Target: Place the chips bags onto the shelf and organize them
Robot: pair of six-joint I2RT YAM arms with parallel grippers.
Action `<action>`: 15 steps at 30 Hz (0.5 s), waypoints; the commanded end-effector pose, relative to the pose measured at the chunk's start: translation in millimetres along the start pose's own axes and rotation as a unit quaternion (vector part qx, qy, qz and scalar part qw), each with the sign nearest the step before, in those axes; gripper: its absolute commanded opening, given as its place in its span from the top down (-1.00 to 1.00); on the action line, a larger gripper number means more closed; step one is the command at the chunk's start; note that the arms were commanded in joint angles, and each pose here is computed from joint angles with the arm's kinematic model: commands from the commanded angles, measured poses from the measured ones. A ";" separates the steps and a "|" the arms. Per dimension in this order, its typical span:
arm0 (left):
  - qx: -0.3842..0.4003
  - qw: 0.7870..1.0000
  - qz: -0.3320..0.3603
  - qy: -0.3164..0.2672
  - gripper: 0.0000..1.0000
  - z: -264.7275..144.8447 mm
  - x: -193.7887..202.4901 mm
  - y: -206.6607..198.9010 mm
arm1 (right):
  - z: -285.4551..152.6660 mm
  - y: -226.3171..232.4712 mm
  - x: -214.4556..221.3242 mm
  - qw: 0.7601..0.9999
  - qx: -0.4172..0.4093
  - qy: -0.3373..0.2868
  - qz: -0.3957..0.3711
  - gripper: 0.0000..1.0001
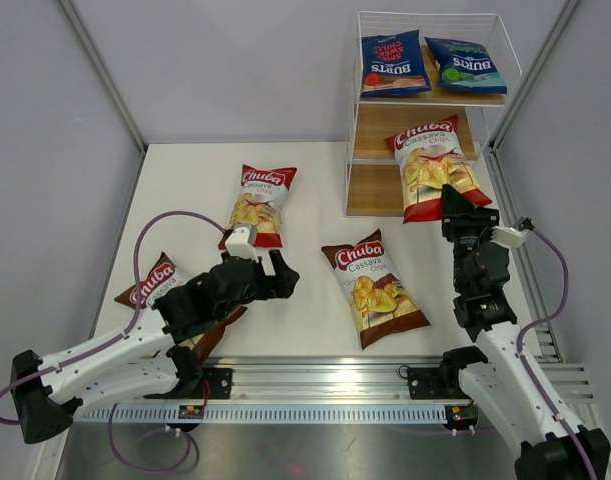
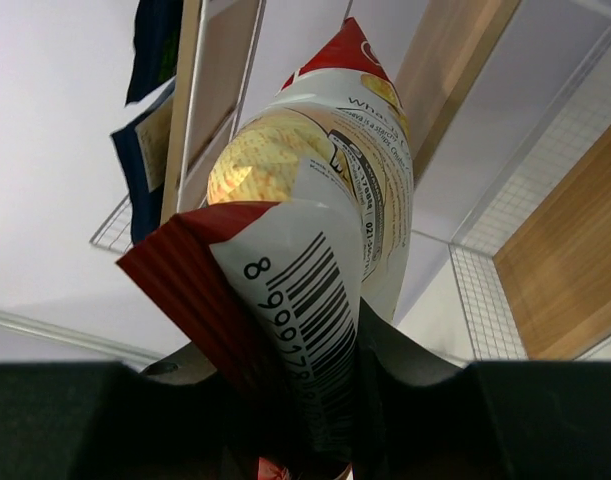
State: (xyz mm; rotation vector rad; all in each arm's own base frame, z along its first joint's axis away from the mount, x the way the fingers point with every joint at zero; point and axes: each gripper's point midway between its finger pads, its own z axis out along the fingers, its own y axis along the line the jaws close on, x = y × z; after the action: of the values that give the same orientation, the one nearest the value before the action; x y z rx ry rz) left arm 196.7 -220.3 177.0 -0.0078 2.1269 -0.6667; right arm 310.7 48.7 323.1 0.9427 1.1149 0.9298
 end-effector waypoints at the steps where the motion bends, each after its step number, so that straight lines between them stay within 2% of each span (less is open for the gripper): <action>1: 0.033 0.999 0.013 -0.015 -0.98 -13.7 -20.5 -15.7 | 18.1 40.4 -20.7 0.995 -0.072 -0.001 0.064 0.42; 8: 0.034 0.999 0.022 -0.022 -0.98 -21.7 -23.6 -11.2 | 36.0 26.3 -21.3 0.995 -0.062 0.003 0.079 0.40; 11: 0.035 0.999 0.020 -0.018 -0.98 -21.2 -21.5 -11.3 | 45.8 11.3 -22.1 0.995 -0.041 -0.012 0.091 0.42; 15: 0.039 0.999 0.017 -0.017 -0.98 -25.0 -22.2 -11.8 | 60.2 -8.8 -35.5 0.994 -0.001 -0.064 0.087 0.40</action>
State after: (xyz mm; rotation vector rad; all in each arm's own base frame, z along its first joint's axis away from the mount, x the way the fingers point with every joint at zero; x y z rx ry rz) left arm 188.9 -209.9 186.7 0.0503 2.1128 -0.6652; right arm 359.5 24.5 306.5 1.0643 1.0756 1.0226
